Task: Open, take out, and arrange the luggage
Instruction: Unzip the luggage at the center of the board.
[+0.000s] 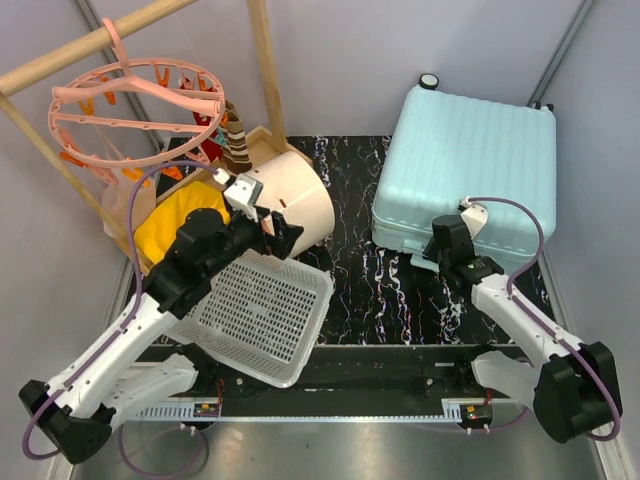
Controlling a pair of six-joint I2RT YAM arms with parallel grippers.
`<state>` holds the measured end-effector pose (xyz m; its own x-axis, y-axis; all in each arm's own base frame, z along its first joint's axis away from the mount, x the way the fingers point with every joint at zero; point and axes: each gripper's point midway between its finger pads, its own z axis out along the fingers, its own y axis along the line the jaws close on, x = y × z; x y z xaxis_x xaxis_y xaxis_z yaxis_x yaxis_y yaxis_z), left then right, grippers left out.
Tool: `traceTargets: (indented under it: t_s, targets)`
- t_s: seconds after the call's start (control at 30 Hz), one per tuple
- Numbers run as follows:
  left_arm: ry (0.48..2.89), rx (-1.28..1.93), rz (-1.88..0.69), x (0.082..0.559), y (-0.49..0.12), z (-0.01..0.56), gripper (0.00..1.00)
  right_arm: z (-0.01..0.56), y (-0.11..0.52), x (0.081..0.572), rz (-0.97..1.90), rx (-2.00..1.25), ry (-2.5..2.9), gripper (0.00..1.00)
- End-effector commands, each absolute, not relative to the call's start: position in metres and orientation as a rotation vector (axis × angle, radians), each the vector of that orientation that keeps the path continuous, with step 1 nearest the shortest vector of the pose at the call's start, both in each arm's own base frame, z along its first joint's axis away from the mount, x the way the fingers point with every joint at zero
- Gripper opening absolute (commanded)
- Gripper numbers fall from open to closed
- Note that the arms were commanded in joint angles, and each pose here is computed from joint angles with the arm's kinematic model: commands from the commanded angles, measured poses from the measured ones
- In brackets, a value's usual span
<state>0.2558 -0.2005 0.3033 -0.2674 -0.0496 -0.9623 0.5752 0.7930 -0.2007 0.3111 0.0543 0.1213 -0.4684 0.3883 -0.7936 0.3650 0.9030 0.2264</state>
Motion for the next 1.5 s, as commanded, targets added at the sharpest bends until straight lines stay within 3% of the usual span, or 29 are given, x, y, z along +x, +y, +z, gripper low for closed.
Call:
traceTargets:
  t_s: [0.0, 0.13, 0.17, 0.33, 0.4, 0.63, 0.77, 0.93, 1.17, 1.47]
  targets:
    - [1.670, 0.365, -0.644, 0.256, -0.219, 0.334, 0.99, 0.142, 0.043, 0.304, 0.042, 0.536, 2.031, 0.47]
    - [1.682, 0.415, -0.719, 0.255, -0.271, 0.319, 0.99, 0.187, 0.056, 0.282, 0.226, 0.451, 1.911, 0.64]
    - [1.662, 0.430, -0.761, 0.252, -0.286, 0.323, 0.99, 0.198, 0.060, 0.277, 0.253, 0.402, 1.886, 0.74]
    - [1.627, 0.485, -0.876, 0.264, -0.336, 0.339, 0.99, 0.272, 0.065, 0.247, 0.385, 0.283, 1.711, 0.76]
    - [1.604, 0.480, -0.915, 0.273, -0.354, 0.352, 0.99, 0.301, 0.057, 0.243, 0.370, 0.294, 1.651, 0.85]
    - [1.676, 0.430, -0.946, 0.311, -0.387, 0.361, 0.99, 0.329, 0.034, 0.298, 0.011, 0.304, 1.871, 0.97]
    - [1.695, 0.240, -1.139, 0.351, -0.378, 0.374, 0.99, 0.389, -0.001, 0.331, 0.087, 0.384, 1.775, 1.00]
    - [1.641, 0.247, -1.296, 0.378, -0.391, 0.384, 0.99, 0.354, -0.091, 0.359, -0.040, 0.573, 1.851, 1.00]
    - [1.773, 0.326, -1.347, 0.399, -0.428, 0.323, 0.99, 0.302, -0.172, 0.353, 0.007, 0.772, 1.827, 1.00]
    - [1.762, 0.358, -1.447, 0.406, -0.451, 0.289, 0.99, 0.244, -0.178, 0.369, 0.279, 0.771, 1.839, 1.00]
